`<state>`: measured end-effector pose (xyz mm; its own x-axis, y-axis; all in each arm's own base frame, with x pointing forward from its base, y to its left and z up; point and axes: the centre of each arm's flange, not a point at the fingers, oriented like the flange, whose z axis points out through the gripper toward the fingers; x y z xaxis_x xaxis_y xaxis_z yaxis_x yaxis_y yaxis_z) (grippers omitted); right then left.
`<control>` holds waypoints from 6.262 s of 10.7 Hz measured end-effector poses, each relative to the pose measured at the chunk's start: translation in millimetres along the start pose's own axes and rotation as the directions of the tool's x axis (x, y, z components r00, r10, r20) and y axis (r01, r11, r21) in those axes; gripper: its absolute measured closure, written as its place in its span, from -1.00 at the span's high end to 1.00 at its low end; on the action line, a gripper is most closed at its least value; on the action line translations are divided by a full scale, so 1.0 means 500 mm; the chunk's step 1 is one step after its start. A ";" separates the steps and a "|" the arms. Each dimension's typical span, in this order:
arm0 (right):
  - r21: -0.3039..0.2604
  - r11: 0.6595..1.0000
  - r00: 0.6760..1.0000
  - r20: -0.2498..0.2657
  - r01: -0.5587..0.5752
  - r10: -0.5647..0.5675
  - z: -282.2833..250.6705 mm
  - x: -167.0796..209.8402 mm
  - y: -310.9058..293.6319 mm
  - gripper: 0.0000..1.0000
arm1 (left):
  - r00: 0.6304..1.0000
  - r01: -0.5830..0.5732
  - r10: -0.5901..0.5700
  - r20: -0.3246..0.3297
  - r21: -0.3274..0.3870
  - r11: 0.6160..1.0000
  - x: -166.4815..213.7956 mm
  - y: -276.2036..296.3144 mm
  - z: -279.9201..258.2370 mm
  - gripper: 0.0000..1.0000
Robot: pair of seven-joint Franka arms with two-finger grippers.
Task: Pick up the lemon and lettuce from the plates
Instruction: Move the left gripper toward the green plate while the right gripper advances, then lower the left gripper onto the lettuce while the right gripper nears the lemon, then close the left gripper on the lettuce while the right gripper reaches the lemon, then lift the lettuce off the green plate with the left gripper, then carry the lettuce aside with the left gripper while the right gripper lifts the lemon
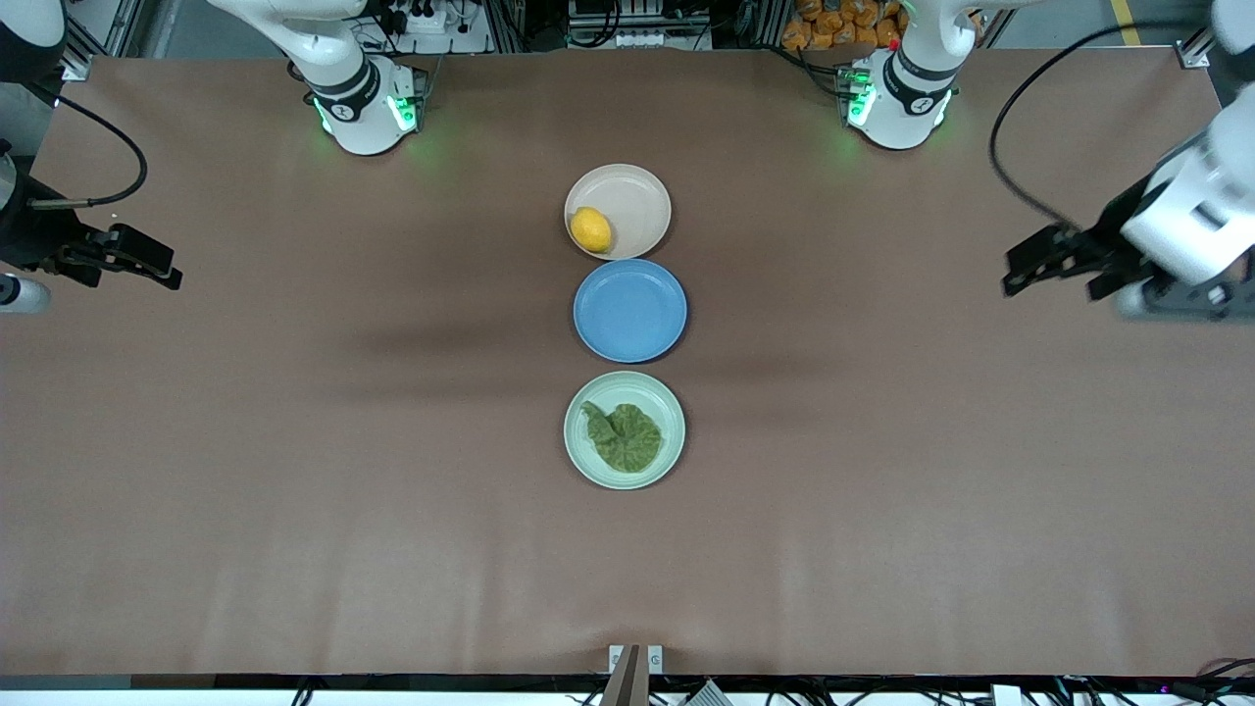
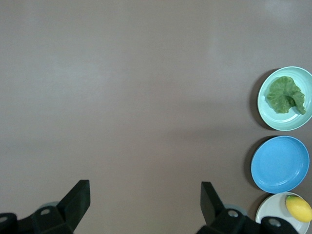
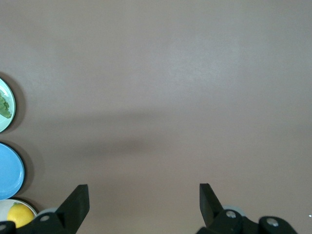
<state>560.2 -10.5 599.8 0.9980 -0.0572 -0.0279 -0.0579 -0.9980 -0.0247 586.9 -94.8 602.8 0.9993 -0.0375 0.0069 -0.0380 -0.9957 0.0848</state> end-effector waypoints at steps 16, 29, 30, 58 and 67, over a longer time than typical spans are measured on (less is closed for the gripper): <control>0.103 0.991 0.964 0.240 0.090 -0.113 0.330 -0.122 -0.243 1.00 | 0.921 -0.316 0.269 -0.281 -0.136 0.939 0.073 0.613 0.661 1.00; 0.047 0.990 0.964 0.225 0.135 -0.142 0.625 -0.402 -0.710 1.00 | 0.876 -0.406 0.357 -0.325 -0.093 0.909 -0.010 0.731 0.874 1.00; 0.036 0.992 0.964 0.231 0.123 -0.128 0.646 -0.415 -0.725 1.00 | 0.874 -0.410 0.364 -0.321 -0.089 0.908 -0.016 0.736 0.883 0.93; 0.078 0.986 0.985 0.111 -0.145 0.136 0.714 -0.451 -0.845 0.45 | 0.983 -0.175 0.176 -0.053 0.025 0.984 0.242 0.064 0.658 -0.83; 0.073 0.995 0.996 0.069 -0.064 0.059 0.689 -0.065 -0.325 0.45 | 0.983 -0.164 0.166 -0.082 0.024 0.986 0.265 -0.025 0.569 1.00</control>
<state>528.3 162.4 260.3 0.9886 -0.1137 -0.0985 -0.1231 -0.9877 -0.0960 720.8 -111.4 319.3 0.9754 -0.1947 0.1030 -0.2014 -0.9778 0.0588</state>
